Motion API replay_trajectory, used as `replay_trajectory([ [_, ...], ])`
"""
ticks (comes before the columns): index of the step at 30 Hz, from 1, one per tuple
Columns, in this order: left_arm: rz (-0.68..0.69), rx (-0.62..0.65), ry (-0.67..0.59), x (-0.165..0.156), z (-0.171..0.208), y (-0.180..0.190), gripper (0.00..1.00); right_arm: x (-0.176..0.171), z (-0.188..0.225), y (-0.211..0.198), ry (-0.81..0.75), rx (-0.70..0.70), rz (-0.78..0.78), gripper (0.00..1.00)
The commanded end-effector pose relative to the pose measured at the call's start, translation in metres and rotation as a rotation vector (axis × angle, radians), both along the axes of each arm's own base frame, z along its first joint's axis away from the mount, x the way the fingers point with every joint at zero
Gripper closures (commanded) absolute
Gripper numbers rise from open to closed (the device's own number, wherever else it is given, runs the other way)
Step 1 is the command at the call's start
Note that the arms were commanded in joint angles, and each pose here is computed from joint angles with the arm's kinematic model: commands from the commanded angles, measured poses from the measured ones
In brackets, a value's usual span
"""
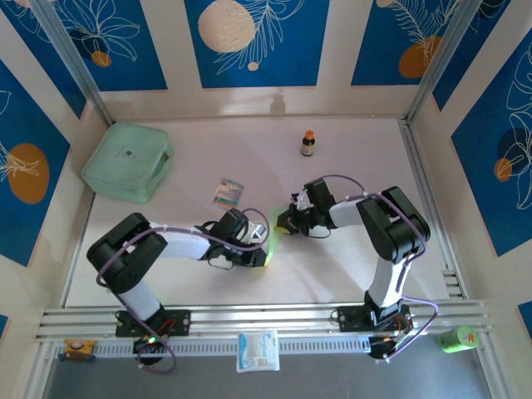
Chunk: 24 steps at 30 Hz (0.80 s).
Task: Fold a paper plane with a square sheet of paper (pick it up from the middle)
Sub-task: Fold the wing for the fifth time at the center of the table.
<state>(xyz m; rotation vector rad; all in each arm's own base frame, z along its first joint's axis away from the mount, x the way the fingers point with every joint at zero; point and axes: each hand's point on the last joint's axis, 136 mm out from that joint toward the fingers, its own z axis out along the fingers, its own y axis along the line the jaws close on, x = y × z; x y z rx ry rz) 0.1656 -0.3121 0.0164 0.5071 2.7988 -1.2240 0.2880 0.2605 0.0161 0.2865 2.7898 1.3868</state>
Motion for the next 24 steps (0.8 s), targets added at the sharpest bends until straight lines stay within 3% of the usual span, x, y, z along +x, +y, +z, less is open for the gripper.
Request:
replay_trajectory([
  [1, -0.03, 0.185, 0.211, -0.056, -0.035, 0.04, 0.98, -0.02, -0.045, -0.03, 0.126, -0.187, -0.065, 0.96],
  [8, 0.003, 0.113, 0.11, -0.043, -0.003, 0.033, 0.98, -0.02, -0.044, -0.03, 0.124, -0.186, -0.065, 0.96],
  [16, 0.077, -0.037, -0.104, 0.008, 0.061, 0.005, 1.0, -0.02, -0.043, -0.03, 0.121, -0.184, -0.066, 0.95],
  [19, 0.072, -0.094, -0.101, 0.027, 0.071, -0.018, 1.0, -0.021, -0.045, -0.029, 0.123, -0.182, -0.063, 0.96],
  [24, 0.058, -0.078, -0.037, 0.043, 0.05, -0.042, 1.0, -0.022, -0.045, -0.028, 0.125, -0.182, -0.062, 0.96],
])
